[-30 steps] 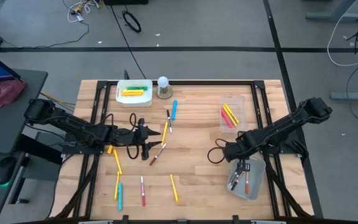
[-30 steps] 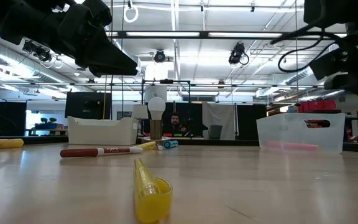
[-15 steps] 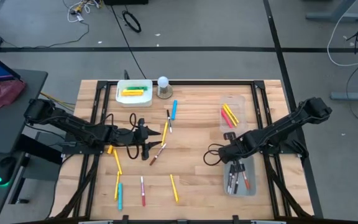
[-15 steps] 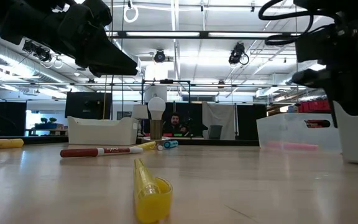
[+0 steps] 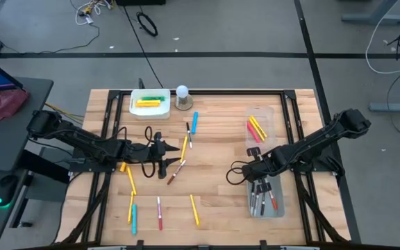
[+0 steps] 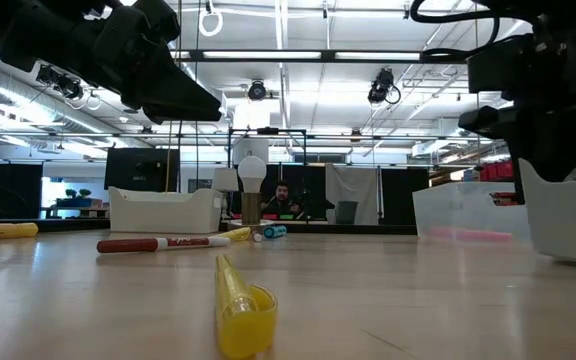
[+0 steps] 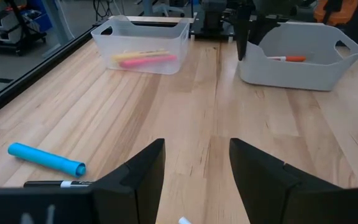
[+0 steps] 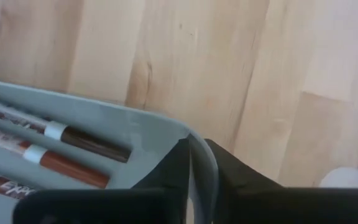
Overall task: Pick & Place Markers
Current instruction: Adjust the gray bin on the table, then put the yellow pen into the transparent bin
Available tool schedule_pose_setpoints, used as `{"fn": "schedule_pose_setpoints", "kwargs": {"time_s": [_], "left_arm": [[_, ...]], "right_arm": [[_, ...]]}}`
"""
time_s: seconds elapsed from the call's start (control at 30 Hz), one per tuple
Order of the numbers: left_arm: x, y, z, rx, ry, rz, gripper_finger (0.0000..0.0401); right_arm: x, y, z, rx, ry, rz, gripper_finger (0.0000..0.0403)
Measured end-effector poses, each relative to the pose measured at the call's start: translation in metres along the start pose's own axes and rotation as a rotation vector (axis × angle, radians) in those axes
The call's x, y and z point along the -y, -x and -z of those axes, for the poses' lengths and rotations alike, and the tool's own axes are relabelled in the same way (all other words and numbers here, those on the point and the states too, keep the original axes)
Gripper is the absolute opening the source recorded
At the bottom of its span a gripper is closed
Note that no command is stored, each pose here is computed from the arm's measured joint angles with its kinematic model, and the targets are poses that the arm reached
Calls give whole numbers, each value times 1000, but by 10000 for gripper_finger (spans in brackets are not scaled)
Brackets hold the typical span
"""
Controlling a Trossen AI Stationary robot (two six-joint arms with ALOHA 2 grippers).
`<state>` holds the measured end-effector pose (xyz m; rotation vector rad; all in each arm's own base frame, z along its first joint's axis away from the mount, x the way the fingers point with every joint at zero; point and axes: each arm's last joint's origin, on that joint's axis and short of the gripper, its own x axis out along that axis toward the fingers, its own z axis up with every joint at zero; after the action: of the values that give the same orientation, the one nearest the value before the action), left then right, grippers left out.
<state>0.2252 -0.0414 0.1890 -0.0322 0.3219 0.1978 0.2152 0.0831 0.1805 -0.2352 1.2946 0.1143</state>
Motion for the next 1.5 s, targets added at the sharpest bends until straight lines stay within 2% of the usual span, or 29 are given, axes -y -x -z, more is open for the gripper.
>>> {"fn": "schedule_pose_setpoints", "kwargs": {"time_s": [0.23, 0.43, 0.67, 0.77, 0.87, 0.97, 1.03, 1.17, 1.27, 1.5], "left_arm": [[0, 0, 0, 0, 0, 0, 186], [0, 0, 0, 0, 0, 1, 186], [0, 0, -1, 8, 4, 2, 186], [0, 0, -3, 29, 13, 5, 186], [1, 0, -4, 44, 20, 7, 186], [1, 0, -5, 50, 23, 9, 186], [1, 0, -6, 60, 27, 10, 186], [1, 0, -9, 86, 38, 13, 186], [1, 0, -11, 107, 35, 15, 186], [-2, -1, -13, 124, 39, 0, 186]], "right_arm": [[2, 0, -2, 24, -11, 76, 122], [3, 14, -13, 74, -10, 69, 182], [5, 53, -40, 208, -102, 42, 201], [4, 62, -50, 286, -140, 22, 197], [4, 63, -62, 426, -168, 3, 191], [3, 56, -70, 587, -189, -13, 184], [4, 48, -70, 641, -217, -60, 178], [11, 28, -55, 519, -356, -125, 155], [19, 20, -47, 404, -458, -150, 122], [28, 4, -29, 144, -498, -158, 16]]}}
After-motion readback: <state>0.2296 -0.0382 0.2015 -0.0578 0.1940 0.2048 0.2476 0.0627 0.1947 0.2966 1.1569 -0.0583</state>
